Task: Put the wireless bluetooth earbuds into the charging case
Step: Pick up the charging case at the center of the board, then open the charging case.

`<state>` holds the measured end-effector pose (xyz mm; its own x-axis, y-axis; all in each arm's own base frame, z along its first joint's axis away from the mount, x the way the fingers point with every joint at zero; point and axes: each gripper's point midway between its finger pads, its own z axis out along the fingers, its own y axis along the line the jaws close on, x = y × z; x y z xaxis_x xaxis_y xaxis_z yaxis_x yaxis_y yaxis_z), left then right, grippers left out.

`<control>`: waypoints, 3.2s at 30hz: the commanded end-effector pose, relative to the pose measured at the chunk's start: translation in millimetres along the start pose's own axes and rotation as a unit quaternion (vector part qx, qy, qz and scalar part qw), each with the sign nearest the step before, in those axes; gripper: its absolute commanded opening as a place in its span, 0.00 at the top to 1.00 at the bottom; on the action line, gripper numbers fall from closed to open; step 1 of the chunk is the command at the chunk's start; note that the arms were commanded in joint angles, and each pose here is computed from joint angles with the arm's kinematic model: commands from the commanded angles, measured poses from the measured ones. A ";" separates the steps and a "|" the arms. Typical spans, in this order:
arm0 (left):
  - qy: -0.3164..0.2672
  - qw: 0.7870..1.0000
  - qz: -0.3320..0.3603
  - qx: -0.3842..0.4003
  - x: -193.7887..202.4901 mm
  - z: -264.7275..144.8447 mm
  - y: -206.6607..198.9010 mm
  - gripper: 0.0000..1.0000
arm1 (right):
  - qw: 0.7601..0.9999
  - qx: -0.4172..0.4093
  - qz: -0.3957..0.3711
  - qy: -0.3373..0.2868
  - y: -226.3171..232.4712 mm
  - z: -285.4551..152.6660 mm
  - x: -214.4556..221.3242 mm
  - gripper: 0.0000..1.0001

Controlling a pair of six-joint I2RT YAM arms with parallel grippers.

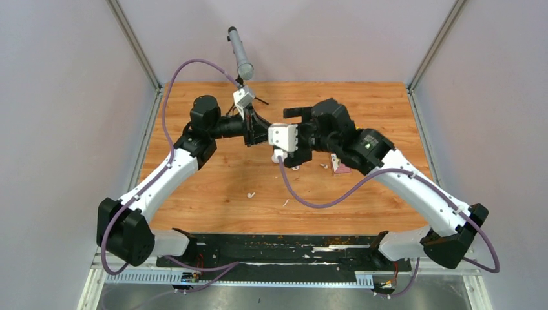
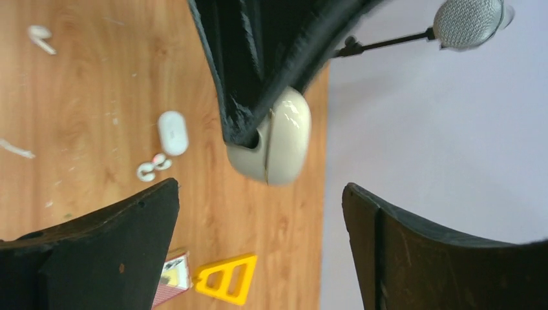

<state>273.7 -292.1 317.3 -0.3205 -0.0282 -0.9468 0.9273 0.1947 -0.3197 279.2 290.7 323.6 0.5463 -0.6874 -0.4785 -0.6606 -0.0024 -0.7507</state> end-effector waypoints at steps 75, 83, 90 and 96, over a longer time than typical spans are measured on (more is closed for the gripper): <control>-0.077 0.979 0.187 0.019 36.1 -7.2 -28.6 0.48 | 0.916 -0.273 0.293 -0.038 23.9 -18.6 -19.5 1.00; -0.086 0.983 0.162 0.031 28.1 -3.2 -31.8 0.51 | 0.915 -0.268 0.298 -0.038 20.2 -13.0 -19.8 1.00; -0.091 0.983 0.154 0.032 22.7 0.1 -30.2 0.54 | 0.915 -0.266 0.300 -0.041 18.5 -10.8 -20.5 1.00; -0.096 0.983 0.152 0.032 17.7 1.4 -29.9 0.53 | 0.914 -0.270 0.302 -0.038 21.3 -10.0 -18.9 1.00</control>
<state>238.9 -297.8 279.7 -0.0517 -0.1106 -0.9925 0.9833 0.1680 -0.0700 250.9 292.0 307.9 -0.0085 -0.6634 -0.7482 -0.9999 -0.0049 0.0158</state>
